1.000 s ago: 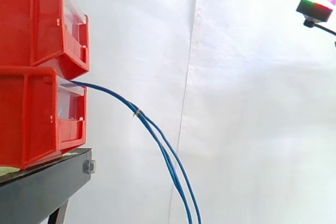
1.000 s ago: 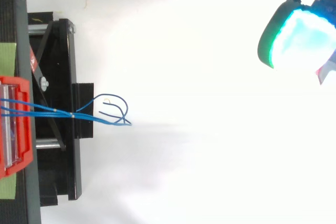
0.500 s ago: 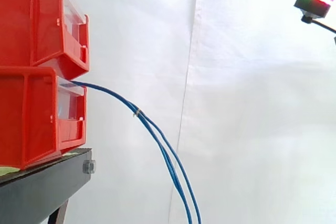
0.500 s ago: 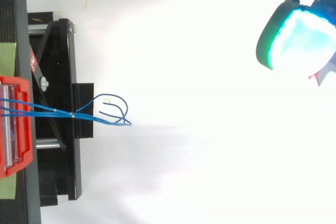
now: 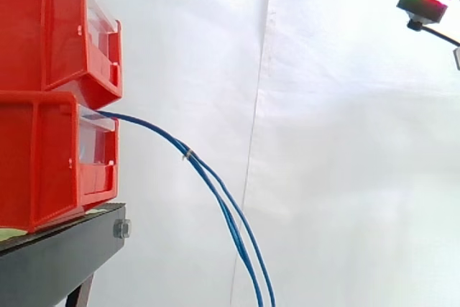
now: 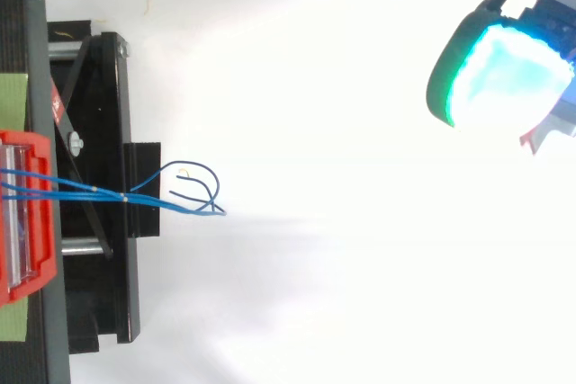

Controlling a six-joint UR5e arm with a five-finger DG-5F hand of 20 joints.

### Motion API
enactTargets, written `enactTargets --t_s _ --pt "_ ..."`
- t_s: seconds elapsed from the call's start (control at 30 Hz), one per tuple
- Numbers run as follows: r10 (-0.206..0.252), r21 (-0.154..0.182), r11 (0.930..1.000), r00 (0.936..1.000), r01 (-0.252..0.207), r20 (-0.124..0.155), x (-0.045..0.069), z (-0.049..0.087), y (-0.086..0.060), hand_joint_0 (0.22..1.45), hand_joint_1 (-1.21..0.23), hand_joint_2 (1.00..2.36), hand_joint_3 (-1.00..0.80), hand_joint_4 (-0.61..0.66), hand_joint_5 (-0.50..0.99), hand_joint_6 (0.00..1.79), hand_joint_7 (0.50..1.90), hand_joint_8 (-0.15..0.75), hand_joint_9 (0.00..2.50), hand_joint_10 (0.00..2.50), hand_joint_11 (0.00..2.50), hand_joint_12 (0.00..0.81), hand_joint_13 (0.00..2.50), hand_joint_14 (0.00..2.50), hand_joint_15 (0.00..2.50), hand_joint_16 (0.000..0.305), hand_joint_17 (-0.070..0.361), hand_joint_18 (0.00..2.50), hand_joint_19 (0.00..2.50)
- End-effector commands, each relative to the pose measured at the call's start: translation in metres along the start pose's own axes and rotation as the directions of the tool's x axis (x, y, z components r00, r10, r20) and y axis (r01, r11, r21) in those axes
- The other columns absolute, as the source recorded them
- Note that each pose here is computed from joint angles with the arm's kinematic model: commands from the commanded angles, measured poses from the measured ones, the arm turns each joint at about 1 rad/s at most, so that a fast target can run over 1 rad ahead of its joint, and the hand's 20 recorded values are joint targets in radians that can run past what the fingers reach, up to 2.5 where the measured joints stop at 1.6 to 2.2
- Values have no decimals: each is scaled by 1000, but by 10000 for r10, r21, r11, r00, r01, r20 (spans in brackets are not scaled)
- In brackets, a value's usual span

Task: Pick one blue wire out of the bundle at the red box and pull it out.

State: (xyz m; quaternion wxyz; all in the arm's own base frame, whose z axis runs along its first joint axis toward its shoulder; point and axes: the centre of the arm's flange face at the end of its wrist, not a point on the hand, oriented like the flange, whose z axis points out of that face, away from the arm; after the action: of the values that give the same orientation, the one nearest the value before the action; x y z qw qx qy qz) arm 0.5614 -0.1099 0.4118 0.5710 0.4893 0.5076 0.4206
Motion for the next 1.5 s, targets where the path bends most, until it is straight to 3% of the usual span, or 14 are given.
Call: enactTargets --t_s 0.0,0.17,0.23,0.33,0.4,0.53,0.63,0.87,1.0,1.03,1.13,1.17,1.37,1.47 --pt "-22 178 9998 9999 19 169 2 4 -8 512 -541 1002 -461 328 -166 502 790 326 817 11 506 416 802 14 427 56 127 546 417" --pt "-51 568 9984 10000 48 56 13 26 -45 514 -540 1003 -457 325 -166 502 814 321 769 10 495 417 740 14 418 56 127 517 421" --pt "-16 487 9988 10000 15 24 18 38 -60 515 -541 1003 -458 328 -163 502 820 321 758 10 489 416 725 13 408 56 126 504 424" --pt "62 271 9996 10000 -62 0 23 49 -67 514 -543 1003 -456 318 -164 502 830 317 722 10 487 418 646 14 398 56 125 397 420" --pt "148 84 9999 9999 -148 -31 28 65 -75 510 -544 1003 -454 319 -165 502 838 319 687 10 467 427 601 13 393 56 125 349 402" --pt "265 167 9995 9992 -260 -305 35 84 -81 503 -543 1002 -455 294 -152 502 843 319 638 9 443 432 484 10 345 58 131 121 310" --pt "311 168 9994 9991 -306 -305 36 89 -78 501 -544 1002 -454 265 -139 503 839 312 720 10 539 431 453 10 345 60 135 70 272" --pt "218 113 9997 9998 -218 -35 36 94 -66 501 -548 1004 -455 270 -134 502 843 313 713 10 523 431 460 10 339 61 136 85 284" --pt "138 407 9991 9998 -142 106 36 103 -74 502 -546 1003 -452 276 -132 502 840 316 713 10 523 432 478 10 346 61 136 102 285" --pt "121 544 9984 9999 -127 116 38 107 -84 502 -547 1003 -448 279 -131 503 841 316 715 12 525 433 478 12 341 61 136 109 287" --pt "246 144 9996 9995 -249 178 40 123 -88 506 -548 1003 -447 282 -129 502 846 317 729 12 527 431 479 11 347 61 136 116 290" --pt "309 -123 9995 9993 -307 216 44 140 -93 508 -547 1003 -448 283 -127 502 848 319 748 10 543 431 483 10 344 60 136 115 290" --pt "357 -338 9988 9992 -350 199 52 163 -113 513 -545 1004 -444 299 -125 503 851 322 761 10 553 431 495 10 344 60 135 139 287" --pt "474 -925 9947 9986 -452 214 56 176 -118 514 -545 1005 -445 304 -124 502 850 322 760 10 543 430 510 11 355 60 135 147 297"
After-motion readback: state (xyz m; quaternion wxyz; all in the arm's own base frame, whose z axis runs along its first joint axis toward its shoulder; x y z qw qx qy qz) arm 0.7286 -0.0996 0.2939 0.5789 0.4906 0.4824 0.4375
